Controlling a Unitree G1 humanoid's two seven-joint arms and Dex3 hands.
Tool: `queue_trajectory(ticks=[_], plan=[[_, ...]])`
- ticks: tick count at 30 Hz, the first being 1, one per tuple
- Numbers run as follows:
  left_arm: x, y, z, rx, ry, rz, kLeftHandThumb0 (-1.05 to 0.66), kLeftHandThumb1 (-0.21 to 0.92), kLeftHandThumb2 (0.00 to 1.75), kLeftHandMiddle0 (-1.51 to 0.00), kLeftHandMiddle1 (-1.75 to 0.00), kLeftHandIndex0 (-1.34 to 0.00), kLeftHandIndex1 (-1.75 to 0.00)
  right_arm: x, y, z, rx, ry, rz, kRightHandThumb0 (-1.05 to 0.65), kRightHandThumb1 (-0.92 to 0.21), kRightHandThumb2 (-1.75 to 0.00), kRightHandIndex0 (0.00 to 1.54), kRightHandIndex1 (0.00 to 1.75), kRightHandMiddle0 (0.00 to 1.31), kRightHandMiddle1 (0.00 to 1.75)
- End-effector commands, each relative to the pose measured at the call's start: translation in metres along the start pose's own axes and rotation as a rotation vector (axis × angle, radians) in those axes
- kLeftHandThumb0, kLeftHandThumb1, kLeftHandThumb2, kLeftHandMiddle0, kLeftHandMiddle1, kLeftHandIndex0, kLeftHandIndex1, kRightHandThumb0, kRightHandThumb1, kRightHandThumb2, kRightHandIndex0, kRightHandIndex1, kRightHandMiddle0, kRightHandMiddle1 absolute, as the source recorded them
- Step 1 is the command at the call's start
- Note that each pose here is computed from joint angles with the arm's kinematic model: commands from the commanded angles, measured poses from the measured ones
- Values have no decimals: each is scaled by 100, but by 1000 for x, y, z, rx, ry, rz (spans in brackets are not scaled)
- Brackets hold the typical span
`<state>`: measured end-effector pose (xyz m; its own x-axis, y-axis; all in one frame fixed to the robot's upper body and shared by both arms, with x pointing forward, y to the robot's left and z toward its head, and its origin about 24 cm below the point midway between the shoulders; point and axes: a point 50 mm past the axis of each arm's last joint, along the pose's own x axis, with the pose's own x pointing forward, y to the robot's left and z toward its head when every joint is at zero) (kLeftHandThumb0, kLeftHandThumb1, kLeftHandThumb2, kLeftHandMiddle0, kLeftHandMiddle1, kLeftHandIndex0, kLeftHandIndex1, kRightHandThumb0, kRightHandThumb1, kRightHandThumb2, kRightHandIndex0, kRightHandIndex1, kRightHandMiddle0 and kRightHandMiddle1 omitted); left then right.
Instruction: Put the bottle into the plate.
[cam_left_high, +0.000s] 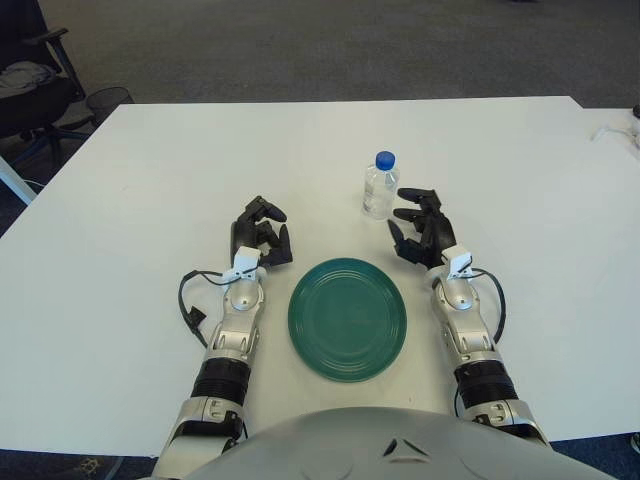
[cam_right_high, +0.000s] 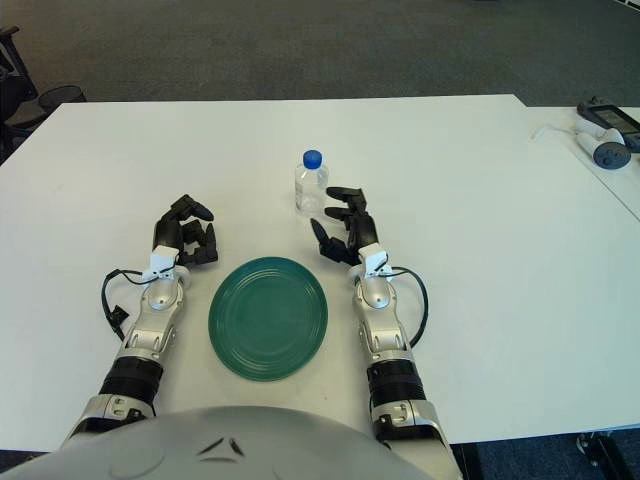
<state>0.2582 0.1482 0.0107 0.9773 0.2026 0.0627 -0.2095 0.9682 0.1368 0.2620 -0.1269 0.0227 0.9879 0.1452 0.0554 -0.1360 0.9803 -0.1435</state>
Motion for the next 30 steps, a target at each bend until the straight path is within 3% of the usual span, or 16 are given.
queue_trajectory(ticks=[1,10,30], plan=[[-6,2,-11,17,55,-10,-53,16,151,-128,-175,-74,-175,0,-4,1,-113,1,63,-99,-72,-24,0,7,0,5],[-7,2,-11,-15,39,-14,-52,19,147,-124,-175,-71,-175,1,-3,2,-259,-59,118,-105,-81,-6,0,0,0,0],[-8,0,-12,20,49,4,-52,19,147,-127,-175,-71,-175,7,-5,-2,-213,-66,99,-105,-77,-1,0,0,0,0]])
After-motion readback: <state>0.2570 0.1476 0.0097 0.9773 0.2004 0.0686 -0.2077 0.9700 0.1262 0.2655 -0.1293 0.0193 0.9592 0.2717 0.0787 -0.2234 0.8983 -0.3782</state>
